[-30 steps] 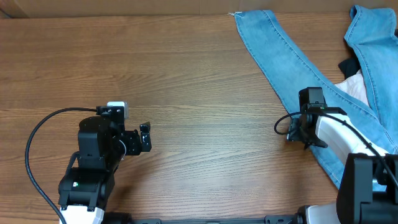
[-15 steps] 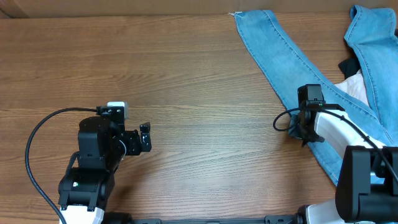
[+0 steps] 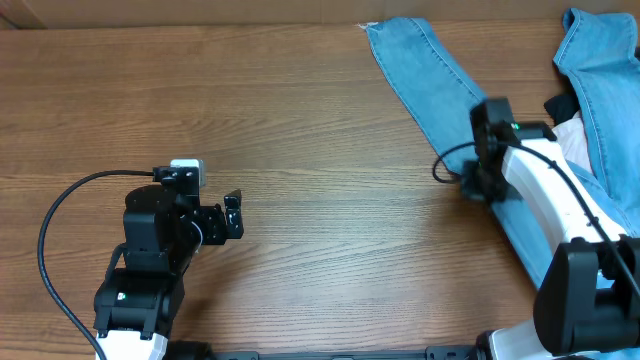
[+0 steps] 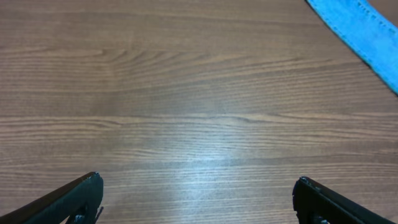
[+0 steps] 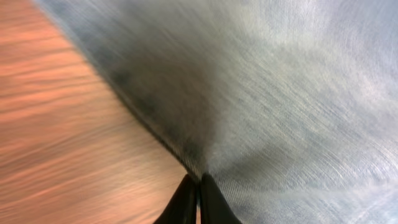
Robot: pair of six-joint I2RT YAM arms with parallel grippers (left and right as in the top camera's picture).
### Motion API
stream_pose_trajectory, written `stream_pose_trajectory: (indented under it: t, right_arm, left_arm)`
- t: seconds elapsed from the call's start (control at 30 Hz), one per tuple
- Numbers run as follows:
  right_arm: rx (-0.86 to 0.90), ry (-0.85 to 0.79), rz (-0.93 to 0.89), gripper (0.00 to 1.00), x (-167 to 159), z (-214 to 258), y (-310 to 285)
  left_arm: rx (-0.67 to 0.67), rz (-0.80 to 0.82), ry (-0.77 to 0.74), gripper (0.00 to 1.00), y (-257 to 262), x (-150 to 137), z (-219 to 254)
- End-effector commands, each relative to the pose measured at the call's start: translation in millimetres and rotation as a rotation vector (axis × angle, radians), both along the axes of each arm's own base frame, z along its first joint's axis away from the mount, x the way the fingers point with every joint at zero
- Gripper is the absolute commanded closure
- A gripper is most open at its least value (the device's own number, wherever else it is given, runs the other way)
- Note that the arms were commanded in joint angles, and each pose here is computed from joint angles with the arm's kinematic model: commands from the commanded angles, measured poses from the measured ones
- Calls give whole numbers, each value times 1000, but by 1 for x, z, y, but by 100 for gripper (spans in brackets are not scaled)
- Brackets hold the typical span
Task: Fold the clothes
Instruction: 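Drag the grasped jeans leftward toward the table center with the right gripper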
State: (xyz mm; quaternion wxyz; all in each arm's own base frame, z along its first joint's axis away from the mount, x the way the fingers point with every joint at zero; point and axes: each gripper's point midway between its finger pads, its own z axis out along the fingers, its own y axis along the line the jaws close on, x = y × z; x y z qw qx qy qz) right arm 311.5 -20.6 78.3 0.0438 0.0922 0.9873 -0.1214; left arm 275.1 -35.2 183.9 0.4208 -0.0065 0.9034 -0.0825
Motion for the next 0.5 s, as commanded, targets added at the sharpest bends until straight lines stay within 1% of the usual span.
stream_pose_trajectory:
  t: [0.0, 0.17, 0.27, 0.3, 0.37, 0.4, 0.43, 0.47]
  right_arm:
    - [150, -231, 161, 96, 48, 70, 79]
    - [269, -474, 364, 96, 80, 125, 178]
    - [318, -535, 423, 96, 79, 133, 217]
    - [324, -538, 430, 96, 79, 134, 222]
    - [335, -541, 461, 56, 76, 133, 235]
    - [333, -541, 462, 43, 76, 133, 236]
    - [333, -539, 464, 32, 75, 133, 236]
    - [331, -537, 461, 27, 74, 133, 235]
  left_arm:
    - [-19, -8, -43, 0, -4, 6, 15]
    - [-21, -9, -66, 0, -4, 9, 20]
    - [-22, -9, -76, 0, -4, 10, 22]
    - [-22, -9, -76, 0, -4, 10, 22]
    - [-22, -9, -76, 0, -4, 11, 22]
    - [-22, -9, -75, 0, -4, 11, 22]
    - [-22, -9, -73, 0, -4, 11, 21]
    - [-23, -10, -73, 0, -5, 11, 21]
